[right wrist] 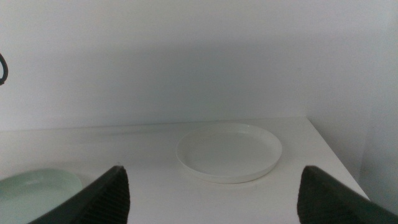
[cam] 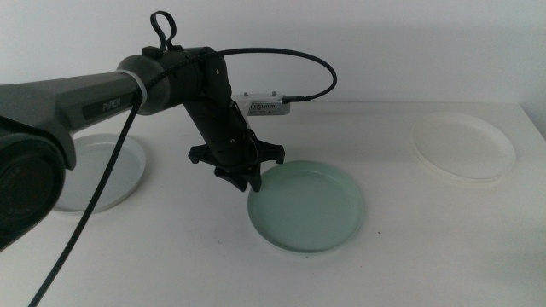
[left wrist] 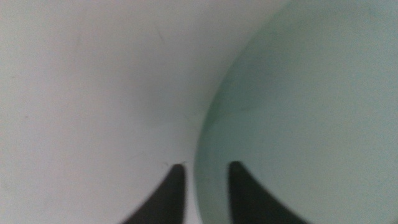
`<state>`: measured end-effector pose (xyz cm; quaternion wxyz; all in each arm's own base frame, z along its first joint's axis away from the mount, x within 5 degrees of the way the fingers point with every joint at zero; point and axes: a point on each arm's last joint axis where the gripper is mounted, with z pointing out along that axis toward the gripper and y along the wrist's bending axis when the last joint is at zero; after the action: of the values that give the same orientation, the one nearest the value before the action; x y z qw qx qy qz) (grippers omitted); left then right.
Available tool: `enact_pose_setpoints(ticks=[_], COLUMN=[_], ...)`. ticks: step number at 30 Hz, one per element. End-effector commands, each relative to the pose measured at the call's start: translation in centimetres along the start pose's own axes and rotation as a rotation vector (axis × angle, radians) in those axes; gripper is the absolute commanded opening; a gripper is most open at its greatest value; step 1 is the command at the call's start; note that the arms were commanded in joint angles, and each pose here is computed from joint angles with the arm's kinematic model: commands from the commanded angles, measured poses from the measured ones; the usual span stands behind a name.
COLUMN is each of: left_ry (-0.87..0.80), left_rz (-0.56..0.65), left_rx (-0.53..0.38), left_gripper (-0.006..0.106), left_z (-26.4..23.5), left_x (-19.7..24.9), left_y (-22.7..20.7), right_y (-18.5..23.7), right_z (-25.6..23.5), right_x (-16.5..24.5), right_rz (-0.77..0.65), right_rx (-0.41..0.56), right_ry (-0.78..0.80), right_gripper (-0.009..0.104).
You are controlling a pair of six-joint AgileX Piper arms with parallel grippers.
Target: Stack the three bowls on top of each other.
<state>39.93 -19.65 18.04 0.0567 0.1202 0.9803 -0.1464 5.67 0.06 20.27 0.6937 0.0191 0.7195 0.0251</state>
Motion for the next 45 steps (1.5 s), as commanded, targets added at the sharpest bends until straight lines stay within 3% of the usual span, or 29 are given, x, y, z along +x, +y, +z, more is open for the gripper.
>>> enact_pose_setpoints(ticks=[1, 5, 6, 8, 11, 14, 17, 22, 27, 40, 45], left_ry=[-0.006, -0.028, -0.045, -0.091, -0.164, -0.205, -0.218, -0.234, -0.253, -0.213, -0.182], left_rz=[0.003, 0.019, 0.018, 0.011, -0.020, -0.100, -0.201, -0.321, -0.360, -0.405, -0.406], left_rx=[0.000, -0.011, -0.022, -0.054, -0.173, -0.314, -0.361, -0.325, -0.293, -0.192, -0.159], left_gripper=[0.038, 0.088, 0.094, 0.094, 0.094, 0.094, 0.094, 0.094, 0.094, 0.093, 0.079], left_z=[-0.8, -3.6, -4.9, -8.1, -13.0, -17.2, -19.6, -20.6, -18.1, -8.1, -6.0], left_x=[0.0, 0.0, 0.1, 0.5, 1.4, 2.8, 4.1, 6.0, 6.1, 4.5, 4.5], left_y=[0.0, 1.0, 1.4, 2.4, 4.8, 9.1, 14.3, 22.4, 27.8, 32.8, 33.4], right_y=[0.0, 0.0, 0.0, 0.0, 0.0, 0.0, 0.0, 0.0, 0.0, 0.0, 0.0], right_z=[0.0, 0.0, 0.0, 0.0, 0.0, 0.0, 0.0, 0.0, 0.0, 0.0, 0.0], right_x=[-0.1, -0.1, -0.1, -0.1, -0.1, -0.1, -0.1, -0.1, -0.1, -0.1, -0.1], right_rz=[-0.020, -0.020, -0.020, -0.020, -0.020, -0.020, -0.020, -0.020, -0.020, -0.020, -0.020], right_rx=[0.000, 0.000, 0.000, 0.000, 0.000, 0.000, 0.000, 0.000, 0.000, 0.000, 0.000], right_ry=[-0.015, -0.015, -0.015, -0.015, -0.015, -0.015, -0.015, -0.015, -0.015, -0.015, -0.015], right_gripper=[0.093, 0.093, 0.093, 0.093, 0.093, 0.093, 0.093, 0.093, 0.093, 0.093, 0.093])
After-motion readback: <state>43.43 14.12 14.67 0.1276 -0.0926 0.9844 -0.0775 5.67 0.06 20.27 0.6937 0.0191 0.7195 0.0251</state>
